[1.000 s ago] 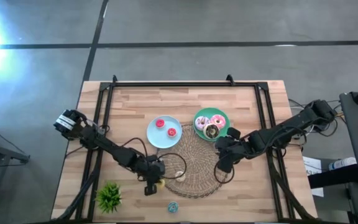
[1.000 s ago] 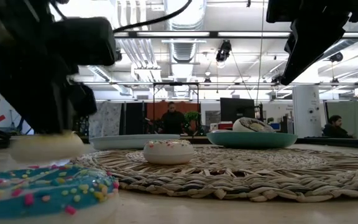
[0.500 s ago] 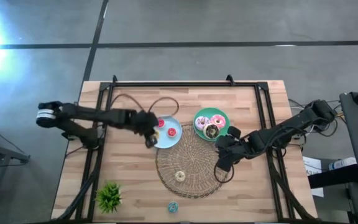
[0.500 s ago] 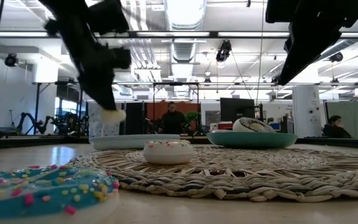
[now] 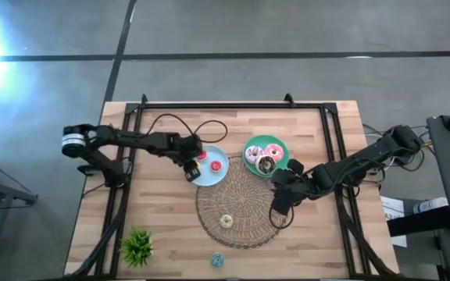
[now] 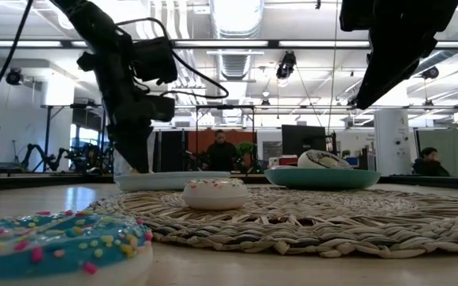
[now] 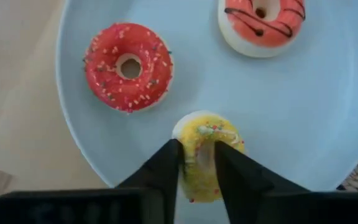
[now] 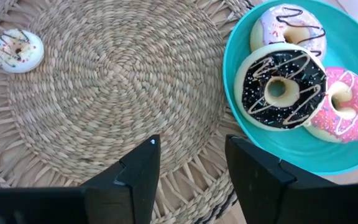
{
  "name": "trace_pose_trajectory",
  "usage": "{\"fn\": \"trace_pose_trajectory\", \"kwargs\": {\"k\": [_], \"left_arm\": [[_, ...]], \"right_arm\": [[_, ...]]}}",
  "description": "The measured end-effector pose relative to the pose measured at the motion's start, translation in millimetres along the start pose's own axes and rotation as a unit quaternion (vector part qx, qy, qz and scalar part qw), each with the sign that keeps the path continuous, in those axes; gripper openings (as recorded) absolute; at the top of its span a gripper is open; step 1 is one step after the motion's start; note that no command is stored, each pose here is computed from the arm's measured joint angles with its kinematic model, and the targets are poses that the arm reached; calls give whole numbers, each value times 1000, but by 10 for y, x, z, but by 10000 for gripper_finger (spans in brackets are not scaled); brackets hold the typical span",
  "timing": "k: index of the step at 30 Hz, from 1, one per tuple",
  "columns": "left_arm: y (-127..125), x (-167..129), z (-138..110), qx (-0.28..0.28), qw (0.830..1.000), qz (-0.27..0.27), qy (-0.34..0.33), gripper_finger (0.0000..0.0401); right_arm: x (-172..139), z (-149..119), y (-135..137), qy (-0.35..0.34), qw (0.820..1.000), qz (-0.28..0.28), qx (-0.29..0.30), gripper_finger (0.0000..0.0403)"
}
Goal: Pick & Place donuts
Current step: Put the small yellow donut on the blue plate, then put the small white donut on the blue plate
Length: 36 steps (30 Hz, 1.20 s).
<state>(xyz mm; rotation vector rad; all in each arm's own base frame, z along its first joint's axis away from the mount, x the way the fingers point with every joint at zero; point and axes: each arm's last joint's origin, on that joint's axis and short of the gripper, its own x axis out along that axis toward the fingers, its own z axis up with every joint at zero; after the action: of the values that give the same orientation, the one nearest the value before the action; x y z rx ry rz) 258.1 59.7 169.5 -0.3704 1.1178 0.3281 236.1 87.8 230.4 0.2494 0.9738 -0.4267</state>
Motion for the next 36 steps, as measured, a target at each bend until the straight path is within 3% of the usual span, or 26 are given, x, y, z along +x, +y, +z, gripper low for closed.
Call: {"fn": "trace_pose_trajectory", "kwargs": {"k": [8, 11, 15, 21, 24, 29, 36], "left_arm": [[-32, -447, 81, 5, 998, 20, -56, 153], [-108, -678, 32, 9, 997, -5, -81, 158], [-413, -887, -109, 57, 990, -72, -104, 157], [-1016, -936, -482, 127, 983, -66, -114, 156], [-1232, -944, -674, 110, 985, -58, -122, 155], [-1389, -992, -868, 32, 989, -70, -124, 155], [-1420, -1005, -952, 50, 990, -68, -114, 155]], "right_arm": [[-11, 11, 11, -1, 1000, 5, -14, 171], [-23, 47, 87, -5, 996, 59, -63, 171], [111, 105, 234, 8, 975, 165, -150, 171], [456, 194, 440, 8, 943, 164, -289, 171], [590, 251, 605, 10, 919, 180, -350, 171], [803, 397, 896, -4, 890, 203, -409, 171], [1038, 620, 1279, -16, 889, 209, -408, 159]]}}
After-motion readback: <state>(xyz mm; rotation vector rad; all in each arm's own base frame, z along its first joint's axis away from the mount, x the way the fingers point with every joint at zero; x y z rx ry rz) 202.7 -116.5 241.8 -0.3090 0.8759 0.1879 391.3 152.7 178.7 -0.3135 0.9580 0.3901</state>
